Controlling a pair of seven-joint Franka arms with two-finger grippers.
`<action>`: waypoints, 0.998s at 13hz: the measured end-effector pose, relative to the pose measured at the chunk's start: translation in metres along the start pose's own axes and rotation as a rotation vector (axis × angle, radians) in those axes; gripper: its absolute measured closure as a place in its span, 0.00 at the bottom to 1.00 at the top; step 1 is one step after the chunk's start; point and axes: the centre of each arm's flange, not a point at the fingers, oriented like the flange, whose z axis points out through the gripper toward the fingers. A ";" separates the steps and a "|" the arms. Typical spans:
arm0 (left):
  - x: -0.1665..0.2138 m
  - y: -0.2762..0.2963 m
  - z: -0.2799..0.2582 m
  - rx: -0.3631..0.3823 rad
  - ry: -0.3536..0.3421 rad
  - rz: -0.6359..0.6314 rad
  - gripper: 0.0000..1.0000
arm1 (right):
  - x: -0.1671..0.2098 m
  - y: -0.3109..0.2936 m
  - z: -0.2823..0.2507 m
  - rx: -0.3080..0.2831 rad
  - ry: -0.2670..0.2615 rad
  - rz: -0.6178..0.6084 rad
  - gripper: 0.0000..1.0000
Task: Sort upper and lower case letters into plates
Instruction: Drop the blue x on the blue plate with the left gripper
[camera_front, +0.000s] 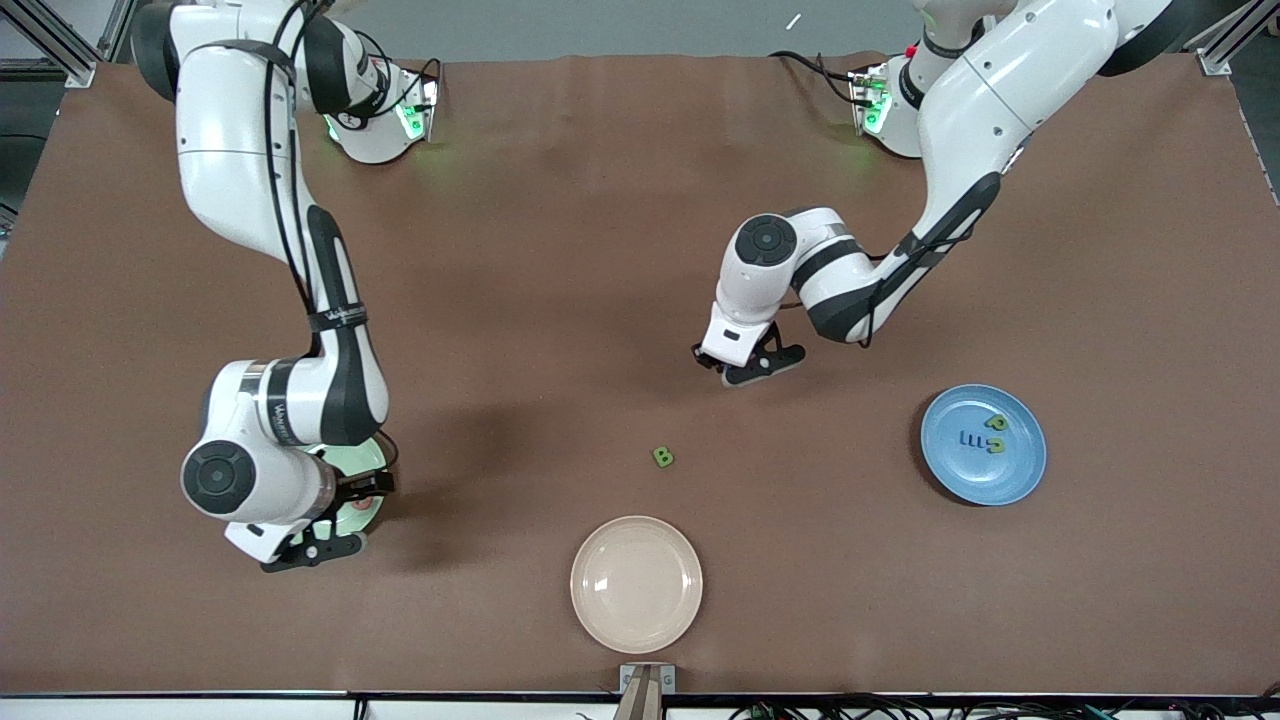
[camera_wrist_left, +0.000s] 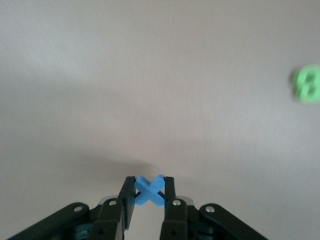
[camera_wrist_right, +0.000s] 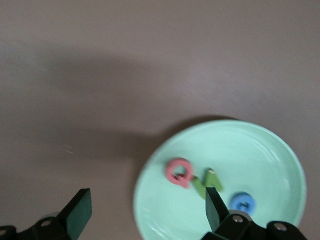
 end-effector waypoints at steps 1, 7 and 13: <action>0.020 -0.007 -0.010 -0.003 0.025 -0.028 0.73 | 0.003 -0.031 -0.005 0.000 0.025 0.027 0.00; 0.158 -0.087 -0.062 0.033 0.146 -0.199 0.73 | -0.016 -0.255 -0.029 0.061 0.224 0.197 0.00; 0.250 -0.206 -0.048 0.106 0.104 -0.195 0.73 | -0.051 -0.387 0.017 0.171 0.446 0.187 0.00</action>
